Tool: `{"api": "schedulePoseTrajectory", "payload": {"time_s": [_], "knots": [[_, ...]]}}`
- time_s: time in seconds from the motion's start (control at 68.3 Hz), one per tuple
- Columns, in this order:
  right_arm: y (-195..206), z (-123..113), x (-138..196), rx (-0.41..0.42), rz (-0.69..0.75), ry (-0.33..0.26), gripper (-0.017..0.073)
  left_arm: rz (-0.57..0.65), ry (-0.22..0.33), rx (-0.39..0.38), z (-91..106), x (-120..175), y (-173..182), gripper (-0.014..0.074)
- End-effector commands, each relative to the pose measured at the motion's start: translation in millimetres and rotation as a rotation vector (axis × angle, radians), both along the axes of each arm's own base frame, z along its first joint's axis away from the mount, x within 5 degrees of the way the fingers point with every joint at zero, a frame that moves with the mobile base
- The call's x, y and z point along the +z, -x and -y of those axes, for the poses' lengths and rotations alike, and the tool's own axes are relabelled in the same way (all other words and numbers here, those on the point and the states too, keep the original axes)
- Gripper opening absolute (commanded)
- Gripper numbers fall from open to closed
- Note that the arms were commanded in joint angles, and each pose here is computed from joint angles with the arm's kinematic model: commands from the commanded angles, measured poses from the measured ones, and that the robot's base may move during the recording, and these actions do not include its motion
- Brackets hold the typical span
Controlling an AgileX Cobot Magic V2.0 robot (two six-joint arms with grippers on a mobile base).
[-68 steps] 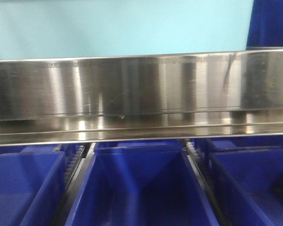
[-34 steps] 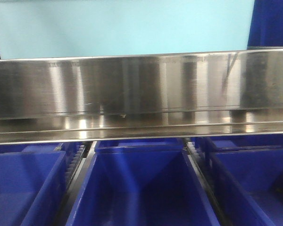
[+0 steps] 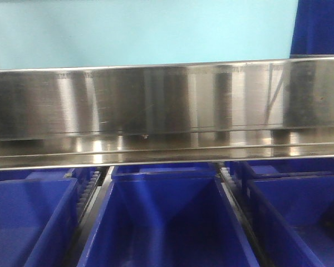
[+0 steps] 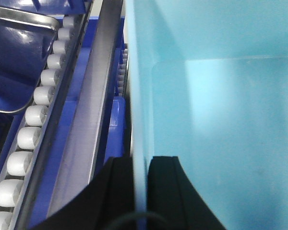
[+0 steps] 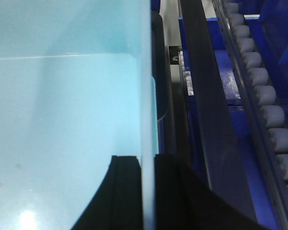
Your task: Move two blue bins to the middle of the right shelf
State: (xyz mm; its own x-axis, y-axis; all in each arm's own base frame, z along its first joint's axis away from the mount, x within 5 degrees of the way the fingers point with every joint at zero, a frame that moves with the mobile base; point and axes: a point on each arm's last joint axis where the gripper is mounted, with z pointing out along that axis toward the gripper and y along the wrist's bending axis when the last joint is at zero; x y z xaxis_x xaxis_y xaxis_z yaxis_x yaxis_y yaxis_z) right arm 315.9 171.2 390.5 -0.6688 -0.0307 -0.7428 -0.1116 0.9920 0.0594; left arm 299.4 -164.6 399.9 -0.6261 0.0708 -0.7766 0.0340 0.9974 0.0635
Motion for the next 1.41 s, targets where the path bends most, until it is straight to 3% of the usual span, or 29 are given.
{"api": "schedulePoseTrajectory", "payload": {"time_s": [0.0, 0.249, 0.307, 0.469, 0.527, 0.644, 0.717, 0.82, 1.04, 1.23, 1.391], "knots": [[2, -4, 9, 0.025, 0.052, -0.045, -0.0162, 0.022, 0.01, -0.033, 5.7, -1, -2, -0.0111], [1, -4, 3, 0.013, 0.016, -0.023, -0.0162, 0.037, 0.02, -0.047, 7.6, 0, -3, -0.0081], [1, -4, 4, 0.015, 0.021, -0.026, -0.0162, 0.037, 0.02, -0.047, 7.6, 0, -3, -0.003], [2, -3, 3, 0.009, 0.008, -0.018, -0.0157, 0.033, 0.018, -0.043, 7.2, -1, -3, 0.022], [2, -3, 3, 0.009, 0.008, -0.018, -0.0093, 0.031, 0.017, -0.042, 7.1, -1, -3, 0.028], [2, -3, 3, 0.009, 0.008, -0.018, 0.0146, 0.031, 0.014, -0.04, 6.8, -1, -3, 0.0363], [2, -3, 3, 0.008, 0.006, -0.018, 0.0265, 0.028, 0.01, -0.037, 6.3, -1, -3, 0.0373], [1, -2, 3, 0.004, 0.011, -0.003, 0.0327, 0.036, -0.008, -0.033, 5.1, -1, -3, 0.0373], [4, 2, 16, -0.02, 0.007, -0.002, 0.0331, 0.027, 0.009, 0.0, 1.5, 12, 0, 0.0373], [13, 9, 17, -0.072, -0.099, 0.039, 0.0331, -0.079, 0.037, 0.038, -2.1, 21, 10, 0.0373], [20, 9, 16, -0.038, -0.16, 0.044, 0.0331, -0.157, 0.044, 0.04, -3.2, 19, 17, 0.0373]]}}
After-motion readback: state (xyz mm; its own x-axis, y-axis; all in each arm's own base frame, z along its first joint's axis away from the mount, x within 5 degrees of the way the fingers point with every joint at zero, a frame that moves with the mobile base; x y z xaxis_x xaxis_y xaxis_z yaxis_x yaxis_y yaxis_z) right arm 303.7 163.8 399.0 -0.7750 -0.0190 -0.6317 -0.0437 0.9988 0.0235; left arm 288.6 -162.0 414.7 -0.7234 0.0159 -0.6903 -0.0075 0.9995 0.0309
